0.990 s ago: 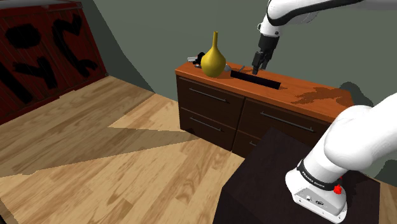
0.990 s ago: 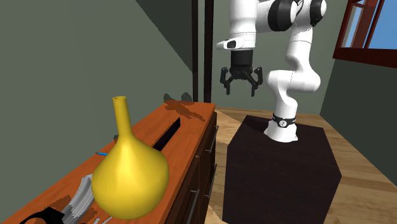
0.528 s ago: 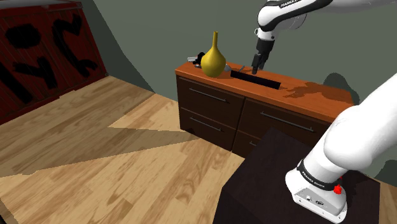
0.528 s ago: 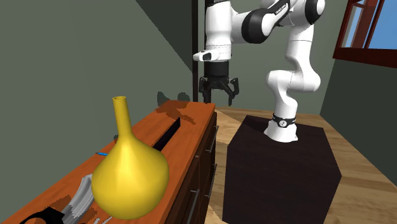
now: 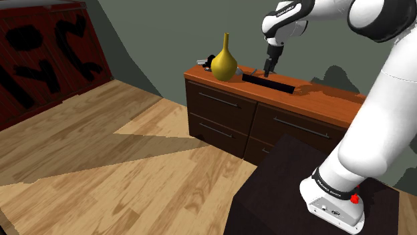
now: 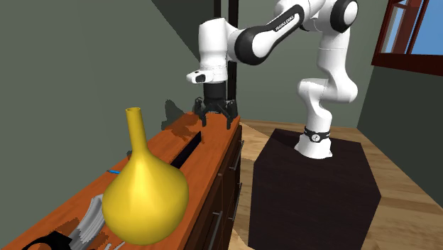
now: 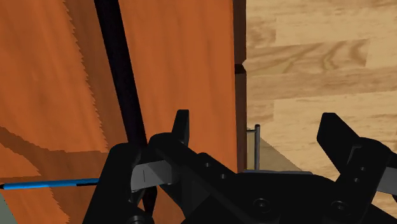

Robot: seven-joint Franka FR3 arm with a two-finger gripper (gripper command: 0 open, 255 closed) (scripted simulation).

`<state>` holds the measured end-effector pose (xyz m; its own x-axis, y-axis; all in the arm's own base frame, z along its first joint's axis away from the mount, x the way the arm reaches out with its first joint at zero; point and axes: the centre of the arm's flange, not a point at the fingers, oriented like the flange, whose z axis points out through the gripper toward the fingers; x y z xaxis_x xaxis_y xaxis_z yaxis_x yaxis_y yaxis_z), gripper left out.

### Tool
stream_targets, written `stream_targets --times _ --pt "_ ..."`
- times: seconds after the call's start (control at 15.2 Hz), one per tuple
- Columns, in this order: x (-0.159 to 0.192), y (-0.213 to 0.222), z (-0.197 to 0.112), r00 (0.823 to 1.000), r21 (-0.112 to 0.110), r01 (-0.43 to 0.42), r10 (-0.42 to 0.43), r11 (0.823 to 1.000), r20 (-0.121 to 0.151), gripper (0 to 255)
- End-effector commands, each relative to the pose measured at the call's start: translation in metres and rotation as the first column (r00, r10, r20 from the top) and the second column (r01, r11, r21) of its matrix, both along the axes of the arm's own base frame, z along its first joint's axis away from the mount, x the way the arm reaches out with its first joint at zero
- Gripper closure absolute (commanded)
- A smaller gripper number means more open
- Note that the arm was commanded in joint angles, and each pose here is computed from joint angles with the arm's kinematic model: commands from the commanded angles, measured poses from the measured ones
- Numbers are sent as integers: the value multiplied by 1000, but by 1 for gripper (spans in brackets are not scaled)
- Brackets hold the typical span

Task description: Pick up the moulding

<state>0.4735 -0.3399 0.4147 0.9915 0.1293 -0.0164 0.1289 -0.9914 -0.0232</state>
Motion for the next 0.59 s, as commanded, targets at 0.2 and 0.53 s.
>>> stream_targets --times 0.2,0.53 --pt "34 -53 -24 999 -10 -46 46 999 -6 0" --pt "69 -103 -49 996 -20 -89 89 996 -13 0"
